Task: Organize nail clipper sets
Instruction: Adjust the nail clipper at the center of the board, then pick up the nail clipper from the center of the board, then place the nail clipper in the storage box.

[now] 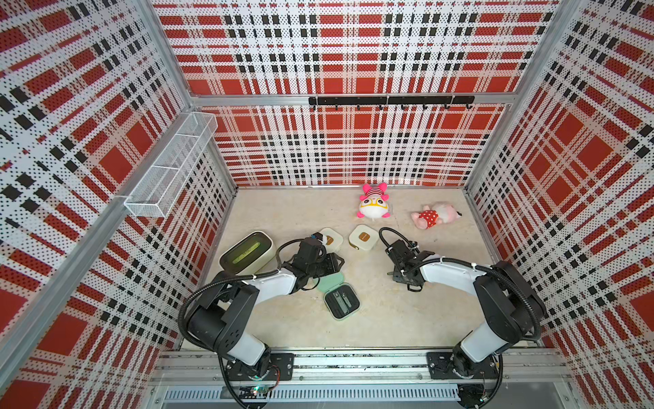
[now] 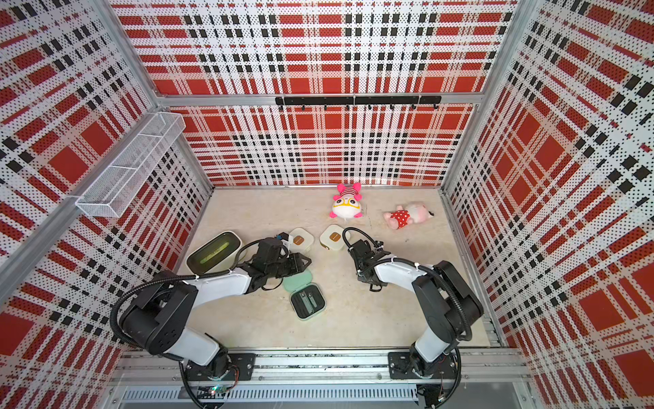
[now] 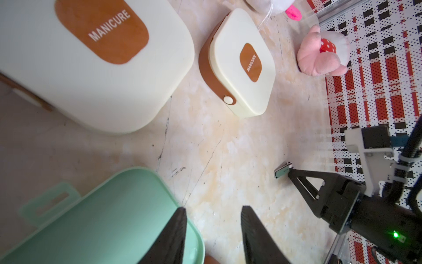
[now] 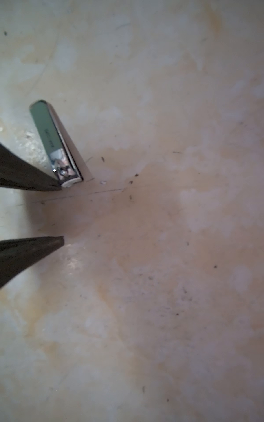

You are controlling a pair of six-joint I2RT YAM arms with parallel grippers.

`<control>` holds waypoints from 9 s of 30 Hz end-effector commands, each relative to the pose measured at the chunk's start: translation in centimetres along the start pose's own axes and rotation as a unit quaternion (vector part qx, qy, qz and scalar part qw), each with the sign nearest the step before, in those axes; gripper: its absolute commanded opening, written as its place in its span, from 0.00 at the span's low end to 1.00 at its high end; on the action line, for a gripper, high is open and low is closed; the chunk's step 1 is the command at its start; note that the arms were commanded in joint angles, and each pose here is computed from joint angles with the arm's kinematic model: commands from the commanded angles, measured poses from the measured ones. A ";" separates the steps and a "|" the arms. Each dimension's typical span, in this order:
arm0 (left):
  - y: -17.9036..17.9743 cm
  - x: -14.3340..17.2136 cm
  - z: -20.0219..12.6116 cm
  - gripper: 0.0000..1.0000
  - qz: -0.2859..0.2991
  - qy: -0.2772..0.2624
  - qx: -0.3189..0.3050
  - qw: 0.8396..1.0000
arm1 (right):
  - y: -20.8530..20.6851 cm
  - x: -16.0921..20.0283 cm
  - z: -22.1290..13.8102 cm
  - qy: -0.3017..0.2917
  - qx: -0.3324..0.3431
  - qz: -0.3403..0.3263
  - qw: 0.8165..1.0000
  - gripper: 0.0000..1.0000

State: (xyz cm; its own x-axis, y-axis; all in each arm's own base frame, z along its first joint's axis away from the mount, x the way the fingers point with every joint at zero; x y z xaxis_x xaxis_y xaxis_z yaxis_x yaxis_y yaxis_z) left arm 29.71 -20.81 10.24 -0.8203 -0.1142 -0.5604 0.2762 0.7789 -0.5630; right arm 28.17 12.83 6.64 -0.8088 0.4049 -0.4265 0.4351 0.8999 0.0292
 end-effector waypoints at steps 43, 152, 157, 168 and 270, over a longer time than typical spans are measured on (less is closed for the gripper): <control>1.4 0.0 -0.3 0.44 -0.011 -0.004 -0.004 1.000 | 7.3 -3.2 0.3 0.040 -0.089 -0.075 0.992 0.40; 6.1 2.2 0.3 0.42 -0.053 0.030 -0.070 0.996 | 13.3 14.5 -6.5 0.007 -0.262 -0.345 0.901 0.10; 6.1 2.1 0.3 0.42 -0.053 0.028 -0.068 0.996 | 13.2 14.5 -6.2 0.006 -0.259 -0.342 0.903 0.13; 6.0 1.9 0.2 0.42 -0.053 0.027 -0.066 0.996 | 13.0 14.1 -6.5 -0.003 -0.255 -0.334 0.908 0.20; 5.6 1.8 0.0 0.42 -0.048 0.026 -0.060 0.997 | 12.6 12.8 -7.0 -0.024 -0.247 -0.307 0.919 0.55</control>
State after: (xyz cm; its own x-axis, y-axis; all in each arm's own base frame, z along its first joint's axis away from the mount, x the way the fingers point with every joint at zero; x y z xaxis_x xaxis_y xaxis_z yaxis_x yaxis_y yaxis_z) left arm 30.58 -17.24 6.78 -0.8481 -0.1759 -0.4997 0.1534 0.8213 -0.5495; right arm 20.45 30.60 8.30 -0.8194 -0.2000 -0.5372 -0.3386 0.9250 0.1721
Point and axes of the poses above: each gripper's point midway between its finger pads, its own z axis out along the fingers, its own y axis along the line the jaws close on, x = y × z, the point moved 5 cm from there along -z, back along the fingers, and after that the axes turned 11 degrees about z, right-handed, at the moved point
